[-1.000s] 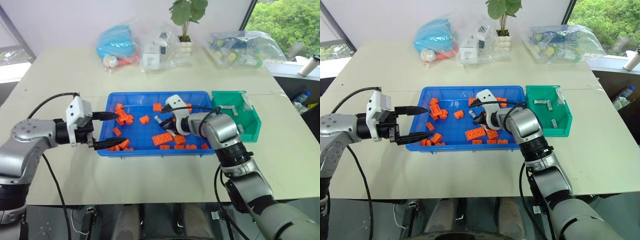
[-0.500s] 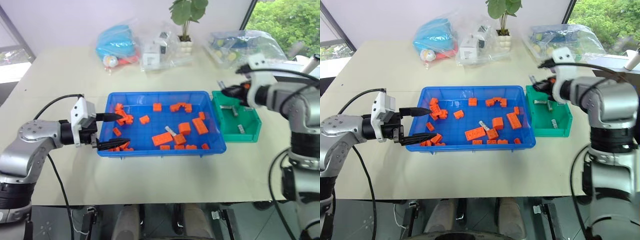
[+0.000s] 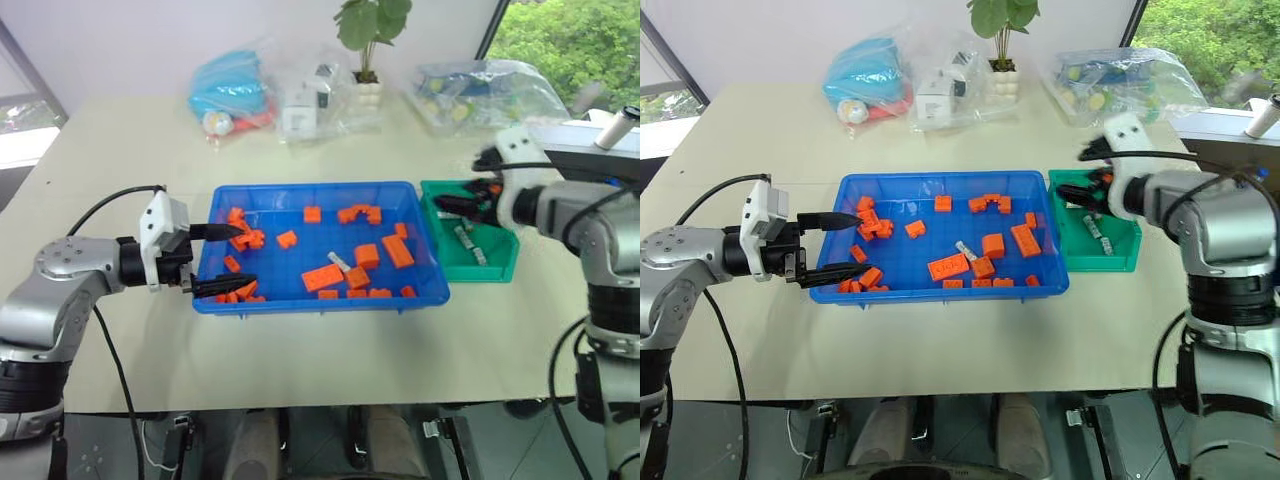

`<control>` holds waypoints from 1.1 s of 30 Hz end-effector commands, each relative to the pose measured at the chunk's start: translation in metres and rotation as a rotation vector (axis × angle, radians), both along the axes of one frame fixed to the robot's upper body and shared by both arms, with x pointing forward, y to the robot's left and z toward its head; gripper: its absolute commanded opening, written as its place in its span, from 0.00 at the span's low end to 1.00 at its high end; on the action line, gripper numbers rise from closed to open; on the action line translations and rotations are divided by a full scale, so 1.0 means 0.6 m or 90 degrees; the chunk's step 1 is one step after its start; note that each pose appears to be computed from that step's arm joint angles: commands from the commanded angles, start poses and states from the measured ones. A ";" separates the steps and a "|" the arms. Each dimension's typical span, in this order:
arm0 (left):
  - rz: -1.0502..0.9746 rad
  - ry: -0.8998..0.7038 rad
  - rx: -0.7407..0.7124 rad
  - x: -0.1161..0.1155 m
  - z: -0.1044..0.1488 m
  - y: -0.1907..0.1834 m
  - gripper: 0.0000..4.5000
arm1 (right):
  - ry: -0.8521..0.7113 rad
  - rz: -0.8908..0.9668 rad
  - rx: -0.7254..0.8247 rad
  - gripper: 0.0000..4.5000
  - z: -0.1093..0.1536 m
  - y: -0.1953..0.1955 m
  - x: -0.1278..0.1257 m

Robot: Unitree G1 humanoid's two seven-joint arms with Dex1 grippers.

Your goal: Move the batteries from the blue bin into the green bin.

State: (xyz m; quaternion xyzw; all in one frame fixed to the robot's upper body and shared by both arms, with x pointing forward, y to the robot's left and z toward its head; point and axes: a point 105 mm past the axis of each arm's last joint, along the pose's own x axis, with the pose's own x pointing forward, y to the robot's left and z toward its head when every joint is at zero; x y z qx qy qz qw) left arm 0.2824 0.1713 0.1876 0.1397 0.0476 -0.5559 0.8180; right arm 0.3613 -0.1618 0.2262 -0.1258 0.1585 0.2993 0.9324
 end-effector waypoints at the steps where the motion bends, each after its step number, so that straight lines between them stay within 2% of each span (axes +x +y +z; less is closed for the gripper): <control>1: -0.007 -0.025 0.007 -0.001 0.012 -0.004 1.00 | -0.006 0.106 -0.034 0.77 -0.013 0.079 -0.013; 6: -0.008 -0.030 0.006 -0.004 0.015 -0.008 1.00 | 0.027 0.178 -0.090 0.77 -0.075 0.146 -0.016; 11: 0.005 -0.033 0.005 -0.009 0.017 -0.001 1.00 | 0.041 0.187 -0.128 0.77 -0.116 0.158 -0.002; 16: 0.013 -0.031 0.005 -0.014 0.016 0.002 1.00 | 0.042 0.182 -0.152 0.77 -0.137 0.152 0.009; 22: 0.017 -0.033 0.004 -0.013 0.019 0.003 1.00 | 0.057 0.196 -0.170 0.77 -0.165 0.153 0.003; 29: 0.013 -0.034 0.004 -0.010 0.021 0.001 1.00 | 0.056 0.203 -0.160 0.77 -0.160 0.158 -0.005; 32: 0.008 -0.034 0.004 -0.008 0.021 -0.002 1.00 | 0.063 0.198 -0.167 0.77 -0.172 0.153 -0.005; 33: 0.007 -0.034 0.003 -0.007 0.022 -0.003 1.00 | 0.066 0.197 -0.168 0.72 -0.176 0.152 -0.005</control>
